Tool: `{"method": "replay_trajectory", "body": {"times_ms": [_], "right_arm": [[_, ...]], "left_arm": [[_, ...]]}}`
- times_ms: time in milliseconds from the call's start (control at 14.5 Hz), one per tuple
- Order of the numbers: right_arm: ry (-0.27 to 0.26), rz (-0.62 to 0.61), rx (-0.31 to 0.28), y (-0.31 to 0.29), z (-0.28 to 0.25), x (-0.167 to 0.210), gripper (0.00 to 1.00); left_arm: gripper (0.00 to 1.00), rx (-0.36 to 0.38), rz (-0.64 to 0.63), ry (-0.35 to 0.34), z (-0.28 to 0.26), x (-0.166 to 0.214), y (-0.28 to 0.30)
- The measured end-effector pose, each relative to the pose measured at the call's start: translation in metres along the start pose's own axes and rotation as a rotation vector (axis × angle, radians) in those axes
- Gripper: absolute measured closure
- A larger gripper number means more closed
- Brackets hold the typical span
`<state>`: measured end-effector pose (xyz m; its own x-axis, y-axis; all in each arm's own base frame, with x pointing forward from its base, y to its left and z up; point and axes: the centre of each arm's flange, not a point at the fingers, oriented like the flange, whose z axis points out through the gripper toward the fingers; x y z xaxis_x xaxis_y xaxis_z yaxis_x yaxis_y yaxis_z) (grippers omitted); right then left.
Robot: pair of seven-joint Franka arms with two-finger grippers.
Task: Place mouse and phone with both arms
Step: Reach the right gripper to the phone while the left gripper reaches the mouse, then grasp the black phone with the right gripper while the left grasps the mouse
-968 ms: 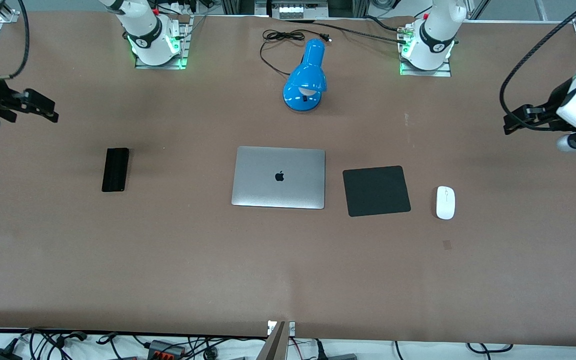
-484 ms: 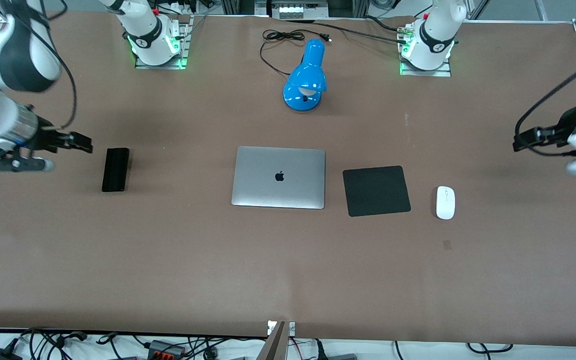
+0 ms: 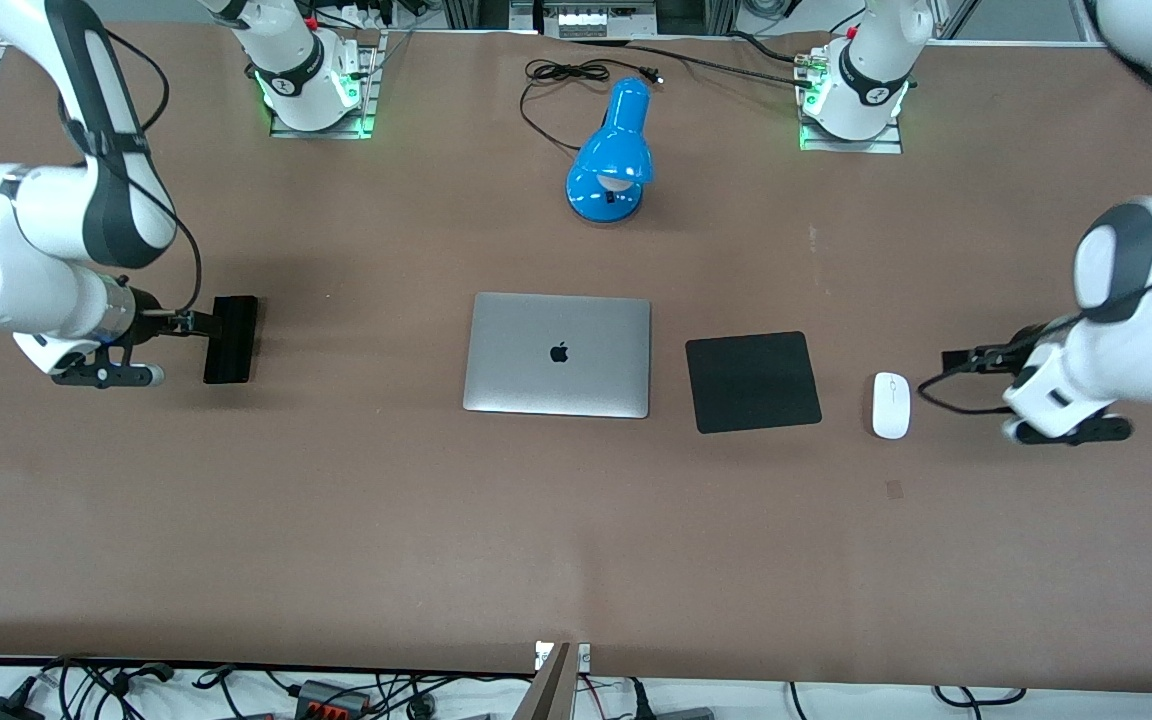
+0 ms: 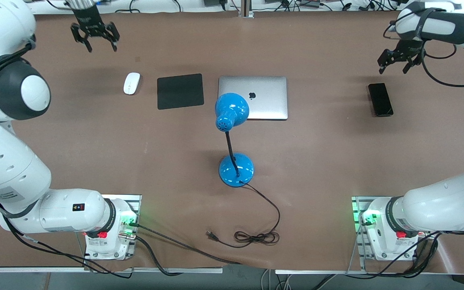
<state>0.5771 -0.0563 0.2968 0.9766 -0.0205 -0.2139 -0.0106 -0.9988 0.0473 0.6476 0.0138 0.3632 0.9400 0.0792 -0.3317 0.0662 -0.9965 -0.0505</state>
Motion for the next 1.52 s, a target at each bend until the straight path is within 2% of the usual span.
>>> {"method": "replay_trajectory", "body": {"times_ms": [207, 415, 691, 899, 1037, 1521], "right_arm": [[-0.01, 0.002, -0.006, 0.015, 0.033, 0.009, 0.0], [-0.031, -0.008, -0.004, 0.021, 0.069, 0.016, 0.0], [-0.048, 0.006, 0.004, 0.027, 0.099, 0.019, 0.0], [-0.052, 0.043, 0.046, 0.029, 0.104, 0.019, 0.0], [-0.055, 0.042, 0.05, 0.027, 0.106, 0.019, 0.0], [-0.042, 0.005, 0.047, 0.006, 0.112, 0.022, 0.0]], "left_arm": [[0.0, -0.001, 0.015, -0.048, 0.053, 0.025, 0.006], [0.0, 0.003, 0.082, -0.089, 0.086, 0.035, 0.021], [0.0, -0.003, 0.185, -0.026, 0.096, 0.048, 0.024], [0.0, -0.005, 0.228, 0.019, 0.118, 0.054, 0.025], [0.0, -0.005, 0.26, 0.049, 0.137, 0.054, 0.029], [0.0, -0.004, 0.312, 0.085, 0.165, 0.05, 0.031]]}}
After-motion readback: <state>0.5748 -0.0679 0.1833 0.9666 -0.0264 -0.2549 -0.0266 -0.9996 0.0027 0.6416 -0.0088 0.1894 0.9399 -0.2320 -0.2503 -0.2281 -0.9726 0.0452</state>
